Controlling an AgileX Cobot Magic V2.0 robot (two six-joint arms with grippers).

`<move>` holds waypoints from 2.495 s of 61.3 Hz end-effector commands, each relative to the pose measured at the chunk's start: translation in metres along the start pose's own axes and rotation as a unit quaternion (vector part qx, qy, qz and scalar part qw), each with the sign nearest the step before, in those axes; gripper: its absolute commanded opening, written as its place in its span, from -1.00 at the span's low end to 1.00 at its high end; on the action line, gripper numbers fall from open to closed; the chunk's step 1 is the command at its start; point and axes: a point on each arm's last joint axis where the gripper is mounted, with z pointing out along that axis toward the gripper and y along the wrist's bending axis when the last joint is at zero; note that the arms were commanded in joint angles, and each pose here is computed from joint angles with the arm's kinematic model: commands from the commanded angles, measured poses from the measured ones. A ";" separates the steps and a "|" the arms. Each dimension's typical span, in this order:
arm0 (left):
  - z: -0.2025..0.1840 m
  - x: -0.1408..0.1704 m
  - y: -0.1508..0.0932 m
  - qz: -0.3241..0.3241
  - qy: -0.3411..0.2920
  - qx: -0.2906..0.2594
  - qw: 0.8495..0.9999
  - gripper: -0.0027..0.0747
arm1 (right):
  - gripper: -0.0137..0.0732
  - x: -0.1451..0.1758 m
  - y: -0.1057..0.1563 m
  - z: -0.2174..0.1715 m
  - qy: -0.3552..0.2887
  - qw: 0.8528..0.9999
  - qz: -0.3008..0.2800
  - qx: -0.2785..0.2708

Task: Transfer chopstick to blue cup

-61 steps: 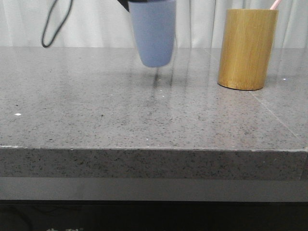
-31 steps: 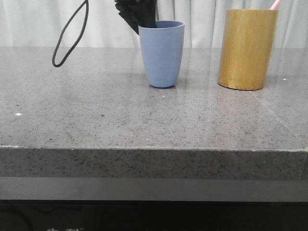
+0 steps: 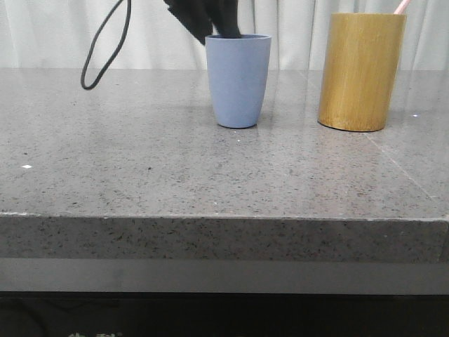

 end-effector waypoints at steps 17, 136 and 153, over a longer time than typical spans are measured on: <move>-0.103 -0.018 -0.007 -0.001 -0.129 0.008 0.992 -0.20 | 0.63 -0.036 -0.023 0.011 -0.042 0.995 0.073 0.058; -0.279 0.200 -0.025 -0.008 -0.199 0.013 0.980 -0.20 | -0.82 -0.181 -0.042 0.157 -0.041 0.986 0.091 -0.132; -0.279 0.200 -0.025 -0.007 -0.199 0.013 0.980 -0.20 | -0.82 -0.224 -0.018 0.072 -0.122 0.978 -0.039 -0.161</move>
